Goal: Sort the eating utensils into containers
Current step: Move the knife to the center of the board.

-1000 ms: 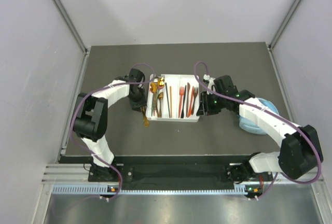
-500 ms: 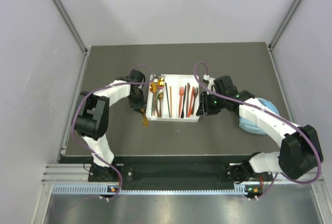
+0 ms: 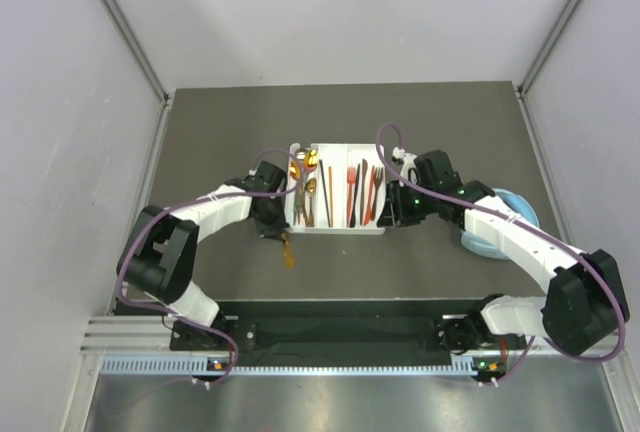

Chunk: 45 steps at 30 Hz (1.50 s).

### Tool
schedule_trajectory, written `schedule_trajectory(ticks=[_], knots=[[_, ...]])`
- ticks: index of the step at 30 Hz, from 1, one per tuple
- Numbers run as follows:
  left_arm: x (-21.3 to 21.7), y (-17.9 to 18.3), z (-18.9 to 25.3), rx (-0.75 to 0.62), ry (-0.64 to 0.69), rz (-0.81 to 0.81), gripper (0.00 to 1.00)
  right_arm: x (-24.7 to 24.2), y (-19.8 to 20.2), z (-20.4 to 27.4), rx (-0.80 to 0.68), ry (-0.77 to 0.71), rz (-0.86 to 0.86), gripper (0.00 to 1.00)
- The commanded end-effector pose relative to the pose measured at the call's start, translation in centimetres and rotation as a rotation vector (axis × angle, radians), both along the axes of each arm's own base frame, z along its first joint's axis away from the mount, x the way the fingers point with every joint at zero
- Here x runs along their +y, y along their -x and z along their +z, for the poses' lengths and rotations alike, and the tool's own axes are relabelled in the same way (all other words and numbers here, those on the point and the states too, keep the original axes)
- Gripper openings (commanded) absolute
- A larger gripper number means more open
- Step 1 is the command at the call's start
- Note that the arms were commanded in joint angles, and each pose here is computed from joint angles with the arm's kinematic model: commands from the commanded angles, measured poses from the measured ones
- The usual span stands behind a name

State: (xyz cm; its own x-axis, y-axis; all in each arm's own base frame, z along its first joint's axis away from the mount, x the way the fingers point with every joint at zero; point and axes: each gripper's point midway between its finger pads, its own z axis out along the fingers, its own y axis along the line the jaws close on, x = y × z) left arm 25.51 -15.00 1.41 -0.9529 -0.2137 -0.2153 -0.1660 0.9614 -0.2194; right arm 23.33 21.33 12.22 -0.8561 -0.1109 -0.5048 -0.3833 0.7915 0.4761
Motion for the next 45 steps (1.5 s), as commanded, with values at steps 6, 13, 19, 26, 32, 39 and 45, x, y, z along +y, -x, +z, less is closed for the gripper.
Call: schedule_trajectory(ticks=[6,13,19,26,32,39,45], knots=[[-3.0,10.5,-0.2,0.319,-0.041,-0.018,0.00,2.1,1.5,2.5,-0.075,-0.080,0.081,0.33],[-7.3,12.2,-2.3,0.299,-0.033,-0.030,0.00,4.5,4.7,2.4,-0.059,-0.086,0.213,0.38],[-7.2,7.8,2.5,0.038,-0.106,0.036,0.13,6.7,7.1,2.9,-0.098,-0.124,0.278,0.46],[-0.8,3.3,12.2,-0.256,-0.197,0.233,0.24,9.8,8.6,0.0,-0.060,-0.051,0.391,0.48],[7.1,2.1,14.5,-0.292,-0.230,0.414,0.24,15.6,10.1,-2.4,-0.059,-0.018,0.519,0.50],[12.3,1.9,15.7,-0.336,-0.279,0.531,0.24,20.1,8.7,-4.4,-0.126,0.088,0.539,0.55],[15.9,0.4,16.7,-0.377,-0.246,0.637,0.24,21.9,7.0,-6.0,-0.184,0.206,0.539,0.56]])
